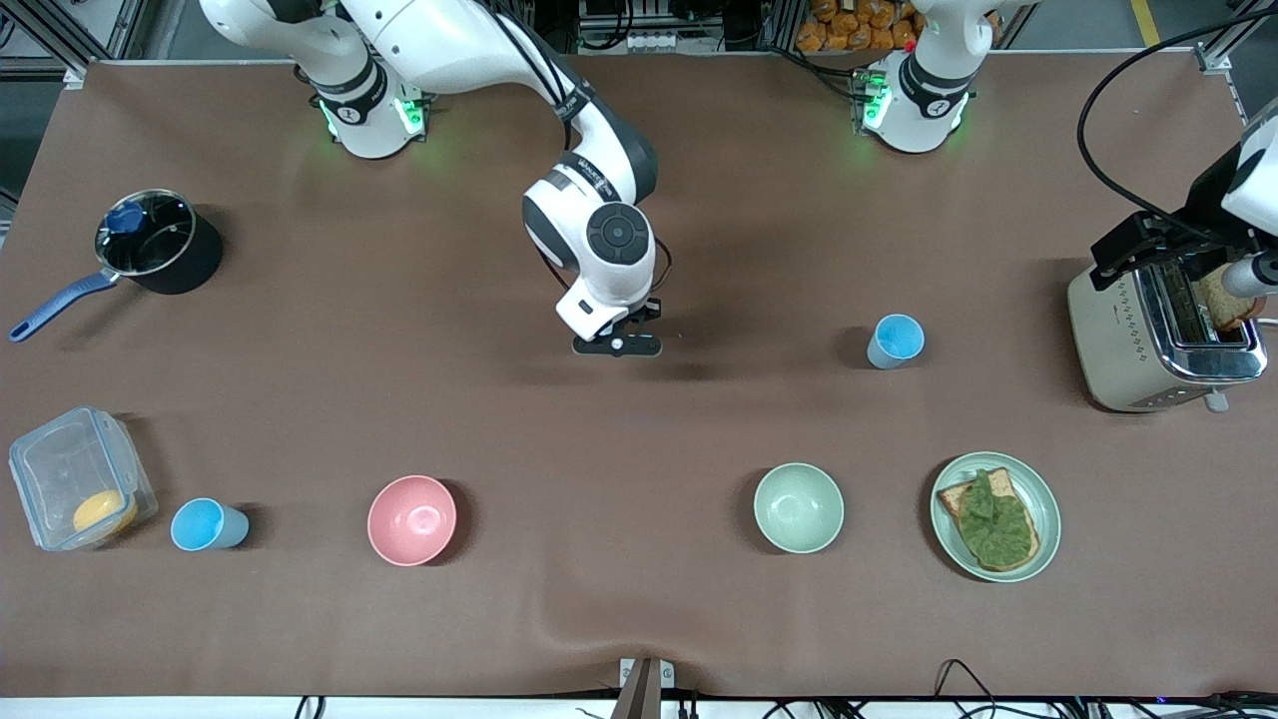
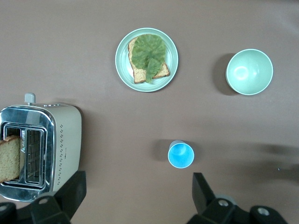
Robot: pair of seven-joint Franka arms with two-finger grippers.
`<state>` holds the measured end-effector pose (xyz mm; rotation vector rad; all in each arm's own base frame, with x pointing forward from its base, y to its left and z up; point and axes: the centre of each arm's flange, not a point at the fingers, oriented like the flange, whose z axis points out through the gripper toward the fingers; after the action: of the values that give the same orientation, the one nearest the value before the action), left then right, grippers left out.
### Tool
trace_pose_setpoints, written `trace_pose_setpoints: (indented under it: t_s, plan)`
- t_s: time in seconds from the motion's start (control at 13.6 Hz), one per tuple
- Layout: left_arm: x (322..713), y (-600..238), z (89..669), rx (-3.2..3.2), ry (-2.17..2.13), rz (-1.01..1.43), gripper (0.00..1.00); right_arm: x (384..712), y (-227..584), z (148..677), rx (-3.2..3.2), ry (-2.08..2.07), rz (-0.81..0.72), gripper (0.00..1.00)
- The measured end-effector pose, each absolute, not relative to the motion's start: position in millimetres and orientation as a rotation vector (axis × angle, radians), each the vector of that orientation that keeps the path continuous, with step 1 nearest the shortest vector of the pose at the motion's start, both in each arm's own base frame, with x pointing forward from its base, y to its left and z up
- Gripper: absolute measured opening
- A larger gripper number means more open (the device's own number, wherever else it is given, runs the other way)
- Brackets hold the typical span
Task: Stack blue cups with both arms
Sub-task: 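Carry the blue cup with the right gripper to the table center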
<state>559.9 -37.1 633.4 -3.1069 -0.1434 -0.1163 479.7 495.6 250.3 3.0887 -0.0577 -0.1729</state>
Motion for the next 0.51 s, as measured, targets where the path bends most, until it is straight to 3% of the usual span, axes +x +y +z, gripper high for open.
trace_pose_setpoints:
  t_s: [0.51]
  plan:
    - [562.6, -33.9, 628.6, -3.108, -0.151, -0.103, 1.0, 488.9, 500.0, 257.3, 3.115, -0.202, -0.064, 0.04]
